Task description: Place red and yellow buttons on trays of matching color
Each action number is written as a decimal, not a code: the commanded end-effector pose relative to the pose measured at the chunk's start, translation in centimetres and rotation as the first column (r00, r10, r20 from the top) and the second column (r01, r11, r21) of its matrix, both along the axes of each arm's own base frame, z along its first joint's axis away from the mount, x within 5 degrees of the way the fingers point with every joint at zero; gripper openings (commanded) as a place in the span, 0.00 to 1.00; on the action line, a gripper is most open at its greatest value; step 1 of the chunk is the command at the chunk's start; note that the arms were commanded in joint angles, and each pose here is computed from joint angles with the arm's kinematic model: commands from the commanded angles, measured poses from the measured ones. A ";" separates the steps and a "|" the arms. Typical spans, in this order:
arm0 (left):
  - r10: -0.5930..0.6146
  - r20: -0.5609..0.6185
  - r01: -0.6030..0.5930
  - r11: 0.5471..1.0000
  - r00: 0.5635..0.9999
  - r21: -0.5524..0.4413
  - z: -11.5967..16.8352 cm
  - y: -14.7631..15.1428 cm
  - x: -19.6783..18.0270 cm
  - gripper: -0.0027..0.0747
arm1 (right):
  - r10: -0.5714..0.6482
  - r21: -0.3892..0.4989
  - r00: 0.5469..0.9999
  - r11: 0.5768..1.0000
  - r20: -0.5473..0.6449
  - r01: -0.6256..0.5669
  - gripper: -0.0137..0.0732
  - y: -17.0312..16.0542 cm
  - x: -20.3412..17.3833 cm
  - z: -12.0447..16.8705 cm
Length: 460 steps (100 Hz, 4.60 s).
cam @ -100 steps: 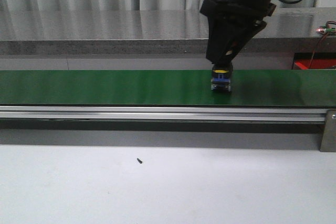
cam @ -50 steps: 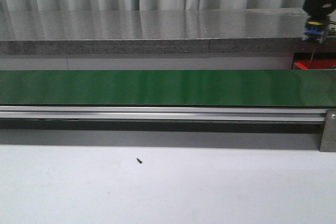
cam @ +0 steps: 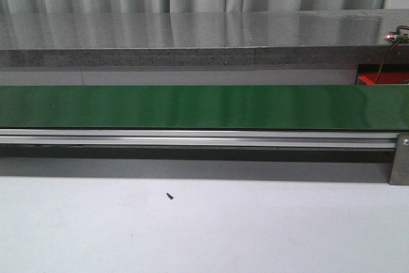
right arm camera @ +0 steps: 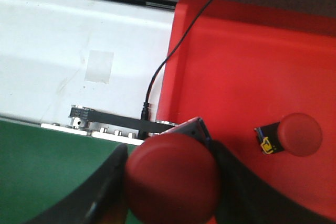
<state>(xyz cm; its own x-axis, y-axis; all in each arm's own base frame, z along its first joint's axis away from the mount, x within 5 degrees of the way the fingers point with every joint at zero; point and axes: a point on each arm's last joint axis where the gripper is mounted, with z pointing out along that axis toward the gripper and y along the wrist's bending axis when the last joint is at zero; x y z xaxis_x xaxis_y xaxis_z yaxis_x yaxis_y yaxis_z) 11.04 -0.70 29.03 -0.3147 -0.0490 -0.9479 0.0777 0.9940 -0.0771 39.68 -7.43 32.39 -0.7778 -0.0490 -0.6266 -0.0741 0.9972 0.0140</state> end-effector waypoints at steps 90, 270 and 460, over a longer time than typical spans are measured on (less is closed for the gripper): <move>0.025 0.084 -0.024 1.000 0.996 -0.016 1.4 0.2 0.2 0.01 | -0.211 0.076 0.975 0.973 -0.064 0.216 0.28 -4.6 8.0 -6.4; 0.025 0.084 -0.024 1.000 0.996 -0.016 1.4 0.2 0.2 0.01 | -0.146 0.087 0.949 0.988 0.279 0.127 0.02 2.9 -7.7 7.3; 0.116 -0.044 -0.118 0.992 0.992 -0.043 4.8 2.3 4.5 0.01 | -0.079 0.068 0.803 0.997 0.591 0.048 0.02 7.6 -29.8 -0.9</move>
<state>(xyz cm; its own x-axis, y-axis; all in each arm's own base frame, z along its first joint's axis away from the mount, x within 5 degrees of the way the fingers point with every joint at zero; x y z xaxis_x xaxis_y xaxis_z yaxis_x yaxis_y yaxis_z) 13.97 0.69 31.85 -0.3852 -0.0898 -0.9185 0.0031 0.9951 -0.0986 9.67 0.28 29.98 -0.3534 0.0274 -0.9351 -0.0276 0.9988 0.0396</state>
